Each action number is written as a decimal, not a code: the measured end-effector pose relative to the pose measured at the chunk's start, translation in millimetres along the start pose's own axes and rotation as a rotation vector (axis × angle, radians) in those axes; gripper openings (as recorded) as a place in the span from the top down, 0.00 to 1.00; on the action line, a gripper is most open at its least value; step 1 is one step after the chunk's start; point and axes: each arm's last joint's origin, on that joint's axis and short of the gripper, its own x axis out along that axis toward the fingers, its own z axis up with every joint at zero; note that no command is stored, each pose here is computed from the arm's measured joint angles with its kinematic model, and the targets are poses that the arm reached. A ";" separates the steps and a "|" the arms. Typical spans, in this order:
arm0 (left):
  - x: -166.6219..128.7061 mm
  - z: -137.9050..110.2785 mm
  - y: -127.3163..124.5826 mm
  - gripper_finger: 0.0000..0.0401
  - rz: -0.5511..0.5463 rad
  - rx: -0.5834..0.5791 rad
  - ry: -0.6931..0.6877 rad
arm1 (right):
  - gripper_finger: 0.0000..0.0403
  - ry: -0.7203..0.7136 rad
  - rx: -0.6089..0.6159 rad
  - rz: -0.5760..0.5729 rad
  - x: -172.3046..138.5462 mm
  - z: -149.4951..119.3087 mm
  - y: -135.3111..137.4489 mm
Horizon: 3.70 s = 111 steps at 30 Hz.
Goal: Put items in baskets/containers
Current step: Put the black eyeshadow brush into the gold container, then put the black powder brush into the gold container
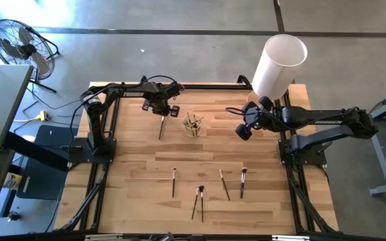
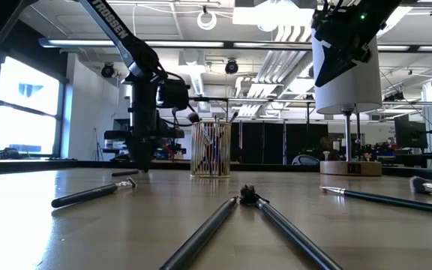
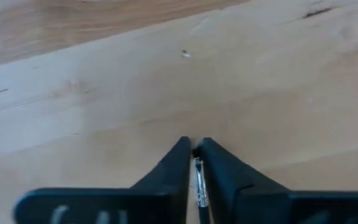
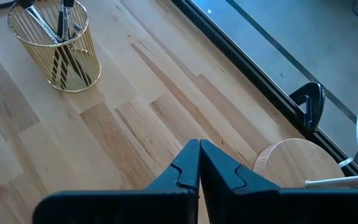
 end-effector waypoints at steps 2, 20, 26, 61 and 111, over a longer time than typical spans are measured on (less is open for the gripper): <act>0.1 -0.1 0.0 0.98 -0.001 0.002 0.002 | 0.99 0.000 0.000 0.000 0.0 0.0 0.0; -60.6 2.1 -1.5 1.00 -0.029 0.051 -0.233 | 0.98 -0.001 0.001 -0.001 0.0 0.0 0.0; -104.0 -11.8 -9.4 1.00 -0.136 0.077 -0.413 | 0.98 -0.001 0.001 -0.001 0.0 0.1 0.0; -85.0 -74.4 -42.7 1.00 -0.965 0.630 -1.301 | 0.98 0.007 0.011 0.030 0.1 0.1 1.0; -203.7 -119.8 5.5 0.82 -0.554 0.789 -0.525 | 1.00 0.070 0.227 0.334 7.8 4.5 33.3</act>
